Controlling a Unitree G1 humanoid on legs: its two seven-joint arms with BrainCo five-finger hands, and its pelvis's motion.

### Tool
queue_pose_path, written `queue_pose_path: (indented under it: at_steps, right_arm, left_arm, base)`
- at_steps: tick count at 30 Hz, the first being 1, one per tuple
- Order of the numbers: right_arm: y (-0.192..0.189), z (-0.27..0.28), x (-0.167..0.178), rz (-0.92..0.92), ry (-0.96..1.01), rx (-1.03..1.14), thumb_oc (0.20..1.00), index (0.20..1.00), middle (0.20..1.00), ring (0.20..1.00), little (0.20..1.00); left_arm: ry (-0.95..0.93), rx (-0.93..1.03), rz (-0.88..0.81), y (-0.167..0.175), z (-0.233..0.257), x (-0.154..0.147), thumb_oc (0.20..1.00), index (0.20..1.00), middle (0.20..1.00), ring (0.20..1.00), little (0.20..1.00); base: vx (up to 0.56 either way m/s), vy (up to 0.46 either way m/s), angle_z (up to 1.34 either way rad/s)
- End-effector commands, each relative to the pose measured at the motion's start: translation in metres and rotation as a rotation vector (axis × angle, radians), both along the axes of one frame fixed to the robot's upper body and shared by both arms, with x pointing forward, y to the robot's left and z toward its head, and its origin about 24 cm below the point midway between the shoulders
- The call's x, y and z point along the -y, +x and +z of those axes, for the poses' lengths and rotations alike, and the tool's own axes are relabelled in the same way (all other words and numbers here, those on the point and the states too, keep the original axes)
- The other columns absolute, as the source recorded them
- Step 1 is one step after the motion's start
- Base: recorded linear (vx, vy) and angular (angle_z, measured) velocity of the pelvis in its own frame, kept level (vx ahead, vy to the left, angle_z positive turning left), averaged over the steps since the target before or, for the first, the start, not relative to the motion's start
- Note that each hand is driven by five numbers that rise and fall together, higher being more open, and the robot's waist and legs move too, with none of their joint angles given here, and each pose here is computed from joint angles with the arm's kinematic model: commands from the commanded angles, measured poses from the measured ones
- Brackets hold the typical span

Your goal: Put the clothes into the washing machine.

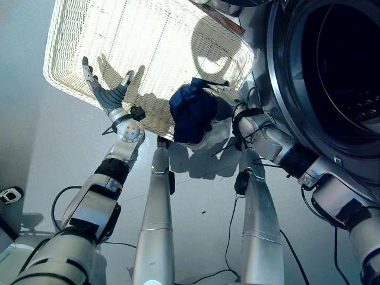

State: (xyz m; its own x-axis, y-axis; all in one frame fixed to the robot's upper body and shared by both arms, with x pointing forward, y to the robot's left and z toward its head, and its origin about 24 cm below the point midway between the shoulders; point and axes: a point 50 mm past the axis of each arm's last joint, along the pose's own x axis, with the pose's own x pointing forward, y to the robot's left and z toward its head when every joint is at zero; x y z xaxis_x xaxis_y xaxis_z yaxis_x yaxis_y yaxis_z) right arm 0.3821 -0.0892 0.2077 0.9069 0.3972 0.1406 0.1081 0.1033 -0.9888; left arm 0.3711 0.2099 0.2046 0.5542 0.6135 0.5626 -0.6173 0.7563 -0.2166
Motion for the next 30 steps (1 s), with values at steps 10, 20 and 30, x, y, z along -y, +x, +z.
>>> queue_pose_path:
  at_steps: [10, 20, 30]
  right_arm:
    - [0.002, -0.018, -0.014, 0.001, -0.108, -0.001, 0.200, 0.200, 0.200, 0.200, 0.200]
    - [0.002, -0.017, -0.030, 0.023, 0.024, 0.021, 0.200, 0.200, 0.200, 0.200, 0.200]
    - [0.000, -0.022, -0.033, 0.025, 0.105, -0.001, 0.200, 0.200, 0.200, 0.200, 0.200]
  left_arm:
    - [-0.019, 0.068, -0.028, -0.002, 0.008, 0.012, 1.000, 1.000, 1.000, 1.000, 1.000]
    - [-0.018, 0.066, -0.060, 0.001, 0.008, 0.023, 1.000, 1.000, 1.000, 1.000, 1.000]
    - [-0.022, 0.061, -0.064, 0.001, 0.006, 0.025, 1.000, 1.000, 1.000, 1.000, 1.000]
  base:
    - [0.00, 0.000, 0.00]
    - [0.00, 0.000, 0.00]
    - [0.00, 0.000, 0.00]
